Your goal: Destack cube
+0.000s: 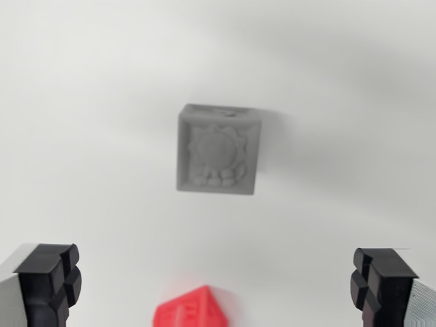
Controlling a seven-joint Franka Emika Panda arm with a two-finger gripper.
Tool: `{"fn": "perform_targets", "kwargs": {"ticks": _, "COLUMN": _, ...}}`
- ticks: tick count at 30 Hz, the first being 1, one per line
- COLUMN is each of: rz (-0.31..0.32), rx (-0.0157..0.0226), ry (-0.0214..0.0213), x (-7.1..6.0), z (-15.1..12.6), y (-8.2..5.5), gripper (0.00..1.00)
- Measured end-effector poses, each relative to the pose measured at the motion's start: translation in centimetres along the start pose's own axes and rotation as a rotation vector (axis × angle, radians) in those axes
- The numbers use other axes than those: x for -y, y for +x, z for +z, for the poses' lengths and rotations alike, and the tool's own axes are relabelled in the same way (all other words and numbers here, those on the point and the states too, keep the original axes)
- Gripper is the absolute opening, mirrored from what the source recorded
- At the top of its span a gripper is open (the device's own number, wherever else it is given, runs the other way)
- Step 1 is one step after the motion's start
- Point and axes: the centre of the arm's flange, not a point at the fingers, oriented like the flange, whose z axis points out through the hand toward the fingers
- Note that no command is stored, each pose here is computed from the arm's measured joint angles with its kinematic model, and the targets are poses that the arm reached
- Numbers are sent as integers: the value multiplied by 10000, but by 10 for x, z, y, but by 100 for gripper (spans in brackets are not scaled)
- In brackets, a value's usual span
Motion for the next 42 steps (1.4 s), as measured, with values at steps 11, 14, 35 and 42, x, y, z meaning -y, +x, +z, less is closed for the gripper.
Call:
{"fn": "perform_targets", "kwargs": {"ticks": 11, "rz": 4, "rx": 2, "ry": -9, "x": 0, "z": -41, "y": 0, "gripper": 100}}
{"fn": "perform_targets", "kwargs": {"ticks": 14, "rz": 1, "rx": -2, "ry": -5, "x": 0, "z": -51, "y": 1, "gripper": 100}}
{"fn": "perform_targets", "kwargs": {"ticks": 35, "rz": 2, "rx": 2, "ry": -10, "x": 0, "z": -109, "y": 1, "gripper": 100}}
{"fn": "perform_targets", "kwargs": {"ticks": 42, "rz": 1, "rx": -7, "ry": -11, "x": 0, "z": -122, "y": 1, "gripper": 100}}
